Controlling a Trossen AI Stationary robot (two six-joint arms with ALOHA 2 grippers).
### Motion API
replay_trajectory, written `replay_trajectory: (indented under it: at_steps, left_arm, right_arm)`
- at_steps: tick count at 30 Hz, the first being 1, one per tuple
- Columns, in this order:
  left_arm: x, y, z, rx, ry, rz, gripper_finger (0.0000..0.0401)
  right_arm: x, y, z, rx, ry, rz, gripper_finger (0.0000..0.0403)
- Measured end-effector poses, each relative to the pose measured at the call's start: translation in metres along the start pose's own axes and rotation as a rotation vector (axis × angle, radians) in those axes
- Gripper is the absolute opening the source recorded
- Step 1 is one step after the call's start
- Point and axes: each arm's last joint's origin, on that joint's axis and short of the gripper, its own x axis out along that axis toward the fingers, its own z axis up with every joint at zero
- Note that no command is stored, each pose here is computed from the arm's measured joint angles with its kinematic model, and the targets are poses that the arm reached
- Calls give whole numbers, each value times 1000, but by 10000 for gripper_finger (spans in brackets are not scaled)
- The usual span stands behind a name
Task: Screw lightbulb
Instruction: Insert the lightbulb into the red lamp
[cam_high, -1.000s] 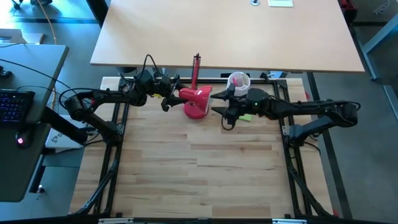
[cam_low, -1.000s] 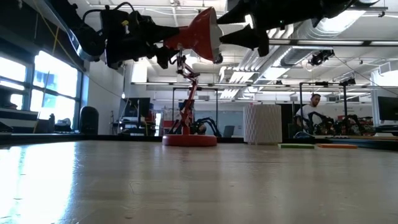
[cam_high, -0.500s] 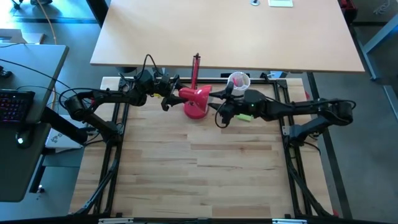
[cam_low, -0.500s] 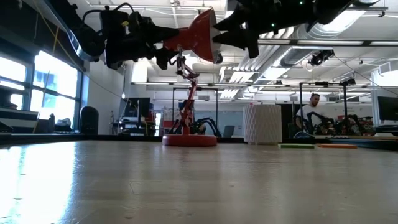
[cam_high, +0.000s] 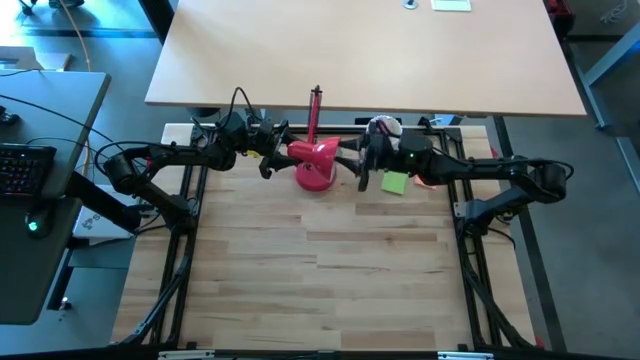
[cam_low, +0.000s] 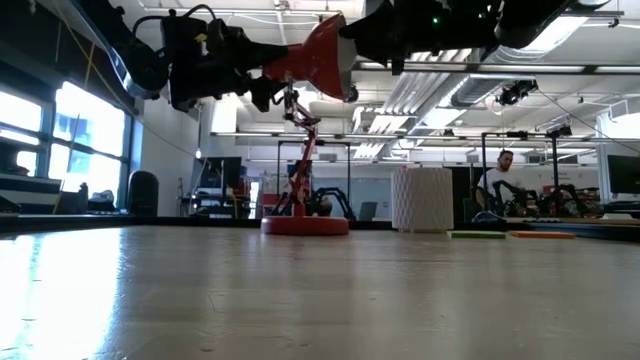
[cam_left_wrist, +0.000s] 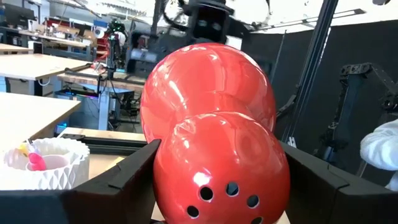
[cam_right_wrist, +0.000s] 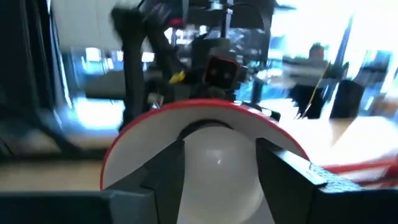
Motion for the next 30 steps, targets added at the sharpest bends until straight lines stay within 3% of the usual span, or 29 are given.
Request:
replay_trajectory:
  at_steps: [3, 6, 13, 23, 27, 30]
  left_arm:
    - [0, 0, 0, 1, -1, 3, 257]
    - [0, 0, 0, 1, -2, 4, 257]
    - [1, 0, 0, 2, 0, -1, 257]
    - [0, 0, 0, 3, 0, -3, 257]
    - [0, 0, 0, 2, 0, -3, 257]
    - [0, 0, 0, 2, 0, -3, 257]
  right_arm:
    - [-1, -8, 1, 201, -16, -11, 180]
    - [-2, -14, 1, 238, -18, 22, 180]
    - [-4, -14, 4, 73, -33, 124, 187]
    - [-28, -14, 29, -196, -81, 93, 254]
    - [-41, -13, 36, -365, -45, 88, 256]
    - [-50, -11, 35, -558, 27, 76, 256]
